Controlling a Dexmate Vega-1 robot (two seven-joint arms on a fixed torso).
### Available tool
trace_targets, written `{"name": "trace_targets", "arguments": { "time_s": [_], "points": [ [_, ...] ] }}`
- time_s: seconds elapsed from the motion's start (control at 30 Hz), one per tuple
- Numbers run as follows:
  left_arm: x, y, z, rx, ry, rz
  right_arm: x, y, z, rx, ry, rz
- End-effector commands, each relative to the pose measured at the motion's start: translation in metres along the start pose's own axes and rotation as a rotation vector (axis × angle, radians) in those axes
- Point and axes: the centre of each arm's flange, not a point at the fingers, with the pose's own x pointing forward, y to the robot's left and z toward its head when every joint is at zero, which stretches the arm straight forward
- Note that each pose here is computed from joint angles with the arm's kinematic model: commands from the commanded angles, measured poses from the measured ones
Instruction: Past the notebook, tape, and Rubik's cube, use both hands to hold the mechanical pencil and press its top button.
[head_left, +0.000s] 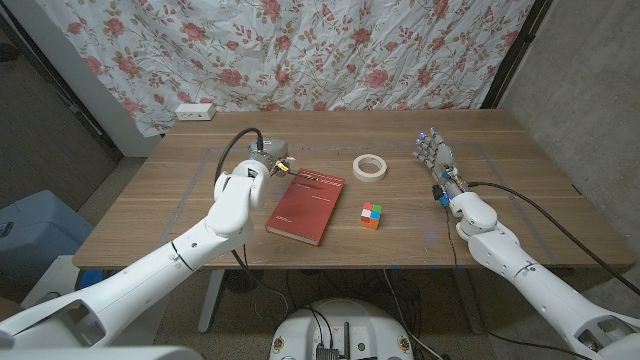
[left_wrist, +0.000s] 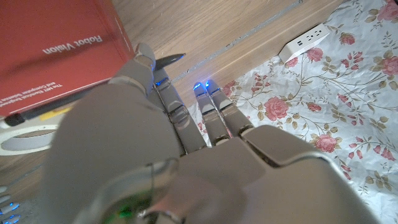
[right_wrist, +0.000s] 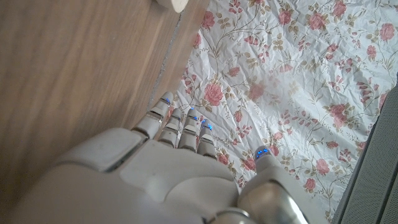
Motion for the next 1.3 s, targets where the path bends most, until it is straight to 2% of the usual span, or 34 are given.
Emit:
{"name": "trace_targets", "arguments": {
  "time_s": [0.03, 0.23, 0.4, 0.6, 0.8, 1.3],
  "points": [
    [-0.003, 0.001, 0.011, -0.093, 0.064, 0.024, -0.006, 0.003, 0.009, -0.067, -0.040, 0.013],
    [-0.007, 0.003, 0.018, -0.101, 0.077, 0.034, -0.007, 0.004, 0.013, -0.085, -0.062, 0.029],
    [-0.009, 0.008, 0.025, -0.091, 0.079, 0.041, -0.010, 0.006, 0.014, -0.109, -0.068, 0.071],
    [-0.010, 0.013, 0.030, -0.145, 0.100, 0.071, -0.011, 0.008, 0.018, -0.186, -0.079, 0.107],
    [-0.010, 0.016, 0.036, -0.212, 0.128, 0.112, -0.012, 0.010, 0.025, -0.199, -0.098, 0.121],
    [-0.015, 0.011, 0.058, -0.301, 0.161, 0.132, -0.018, 0.011, 0.037, -0.226, -0.176, 0.116]
  ]
}}
